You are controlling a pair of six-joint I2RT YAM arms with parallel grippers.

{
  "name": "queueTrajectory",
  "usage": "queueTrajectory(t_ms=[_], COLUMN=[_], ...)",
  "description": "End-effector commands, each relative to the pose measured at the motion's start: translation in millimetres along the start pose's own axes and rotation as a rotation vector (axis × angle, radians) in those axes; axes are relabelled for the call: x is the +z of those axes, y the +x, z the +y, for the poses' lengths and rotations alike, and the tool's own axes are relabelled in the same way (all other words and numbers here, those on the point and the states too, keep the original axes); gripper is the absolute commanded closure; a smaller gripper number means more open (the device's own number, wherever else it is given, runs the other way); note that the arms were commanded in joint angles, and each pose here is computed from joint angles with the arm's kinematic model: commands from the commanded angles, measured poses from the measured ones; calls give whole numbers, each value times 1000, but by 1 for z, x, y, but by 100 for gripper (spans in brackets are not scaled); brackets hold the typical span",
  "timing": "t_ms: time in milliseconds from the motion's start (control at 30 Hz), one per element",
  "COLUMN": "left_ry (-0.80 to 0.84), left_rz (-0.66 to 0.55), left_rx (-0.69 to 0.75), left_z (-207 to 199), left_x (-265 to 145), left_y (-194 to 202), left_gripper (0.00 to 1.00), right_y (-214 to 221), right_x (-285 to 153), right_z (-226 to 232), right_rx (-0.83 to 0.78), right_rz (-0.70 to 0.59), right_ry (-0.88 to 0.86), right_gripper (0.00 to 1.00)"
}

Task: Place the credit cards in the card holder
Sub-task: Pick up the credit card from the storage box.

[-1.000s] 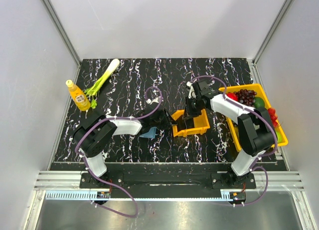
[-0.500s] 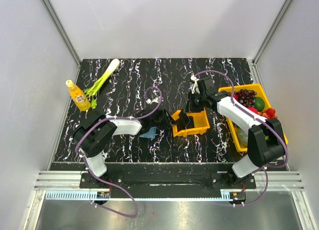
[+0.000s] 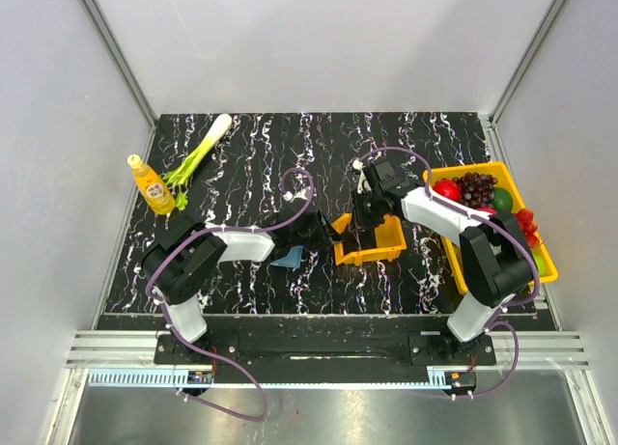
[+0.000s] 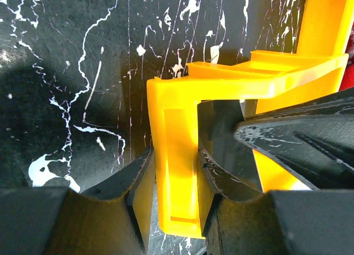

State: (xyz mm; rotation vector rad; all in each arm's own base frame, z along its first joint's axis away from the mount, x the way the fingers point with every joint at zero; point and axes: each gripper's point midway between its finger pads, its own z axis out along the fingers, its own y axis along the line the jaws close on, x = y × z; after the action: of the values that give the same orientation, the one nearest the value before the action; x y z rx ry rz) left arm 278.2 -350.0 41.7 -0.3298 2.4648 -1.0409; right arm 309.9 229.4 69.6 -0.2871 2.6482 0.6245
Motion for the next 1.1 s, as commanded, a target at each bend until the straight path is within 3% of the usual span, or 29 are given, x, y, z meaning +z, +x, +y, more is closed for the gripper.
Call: queueTrajectory(t_ms=[0,267,500,867,1067], left_ry=[34,24,24,20,21], left_rz=[7,11,10,14,15], left_rx=[6,-1,0,-5,-5], left_z=[-7,-4,-4,-2,-3], left_x=[-3,-2,-2,-2,-2], left_y=[1,1,2,3,3], left_gripper=[100,100,100,100,100], right_y=[-19,5,12,16,21], right_x=[1,14,16,17,23], right_z=[12,11,7,9,10], right_rx=[-44,-38,-31,-36,-26], right_rz=[-56,51,79,114,142], right_ry=[-4,-21,2,-17,-30], right_gripper=[100,99,88,83,85])
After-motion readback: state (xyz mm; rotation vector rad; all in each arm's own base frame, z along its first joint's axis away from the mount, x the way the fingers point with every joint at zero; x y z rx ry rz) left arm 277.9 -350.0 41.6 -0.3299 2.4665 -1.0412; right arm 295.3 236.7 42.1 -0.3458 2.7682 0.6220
